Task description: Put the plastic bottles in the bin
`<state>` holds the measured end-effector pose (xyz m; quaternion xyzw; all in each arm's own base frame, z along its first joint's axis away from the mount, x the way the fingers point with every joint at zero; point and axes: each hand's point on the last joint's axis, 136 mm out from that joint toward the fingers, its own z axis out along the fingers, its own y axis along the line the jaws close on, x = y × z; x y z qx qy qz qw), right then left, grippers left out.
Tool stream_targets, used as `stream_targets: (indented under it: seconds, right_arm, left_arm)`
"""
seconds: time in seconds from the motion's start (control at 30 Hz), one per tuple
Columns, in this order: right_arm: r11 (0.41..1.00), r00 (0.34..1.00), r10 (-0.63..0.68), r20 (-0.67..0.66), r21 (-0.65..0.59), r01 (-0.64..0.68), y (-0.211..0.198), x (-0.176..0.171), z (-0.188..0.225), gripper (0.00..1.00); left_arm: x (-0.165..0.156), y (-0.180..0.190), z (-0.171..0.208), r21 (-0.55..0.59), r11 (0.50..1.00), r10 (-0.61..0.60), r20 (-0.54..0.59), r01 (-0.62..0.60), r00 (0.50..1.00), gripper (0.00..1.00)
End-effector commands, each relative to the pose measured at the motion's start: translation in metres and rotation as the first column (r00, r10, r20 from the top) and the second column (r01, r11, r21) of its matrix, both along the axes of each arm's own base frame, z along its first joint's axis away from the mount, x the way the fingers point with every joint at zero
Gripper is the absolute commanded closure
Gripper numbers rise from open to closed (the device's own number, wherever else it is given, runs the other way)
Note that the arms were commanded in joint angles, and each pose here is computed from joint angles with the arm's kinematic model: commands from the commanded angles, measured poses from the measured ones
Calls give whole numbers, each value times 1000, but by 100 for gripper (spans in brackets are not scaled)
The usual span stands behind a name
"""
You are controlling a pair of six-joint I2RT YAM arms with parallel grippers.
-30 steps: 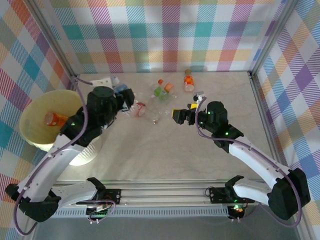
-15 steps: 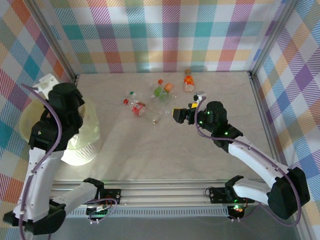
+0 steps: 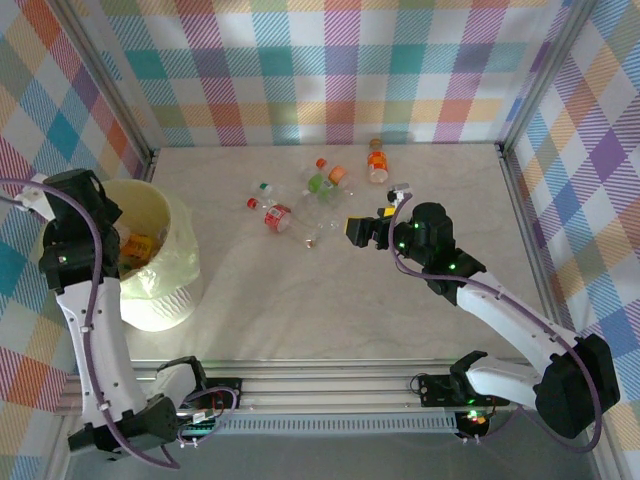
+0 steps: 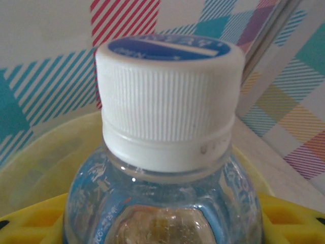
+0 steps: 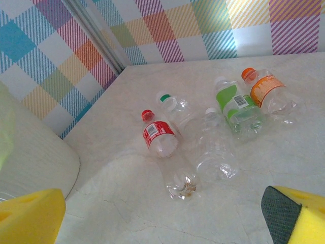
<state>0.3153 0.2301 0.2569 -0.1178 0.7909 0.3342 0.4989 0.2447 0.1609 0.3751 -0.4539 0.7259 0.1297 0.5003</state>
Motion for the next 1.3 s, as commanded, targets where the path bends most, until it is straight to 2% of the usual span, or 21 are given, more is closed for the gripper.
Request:
stream_targets:
  seconds: [0.0,0.23,0.4,0.6,0.87,0.93,1.03,1.13,1.27]
  right_arm:
    - [1000,1000,-6,-9,11,6,1,3,1,0]
    - [1000,1000,0,-21,2,0,5,7,0,0]
    - [999,997,-33,-71,-10,33,4,14,-10,0]
    - [997,990,-78,-117,-21,76,-1,20,-20,0]
    - [991,973,-134,-186,-37,129,-7,29,-37,0]
    - [990,971,-138,-196,-35,133,-7,30,-39,0]
    - [988,967,-153,-204,-34,149,-8,32,-42,0]
    - [983,957,-181,-227,-36,178,-12,36,-46,0]
    - [954,909,-299,-289,-70,291,-29,43,-60,0]
  left_arm:
    - [14,3,-5,-97,995,-23,103,33,994,52]
    - [26,26,-28,-184,982,57,127,-33,990,49]
    - [33,29,-45,-246,968,79,94,-53,993,40]
    - [30,22,-36,-257,966,65,121,-32,991,22]
    - [27,12,-27,-258,966,16,133,19,991,16]
    - [28,7,-26,-267,963,-5,142,43,990,15]
    - [38,-8,-18,-294,945,-93,182,145,979,11]
    - [46,-26,-5,-309,915,-184,249,258,951,8]
    - [49,-52,13,-288,878,-288,321,383,902,4]
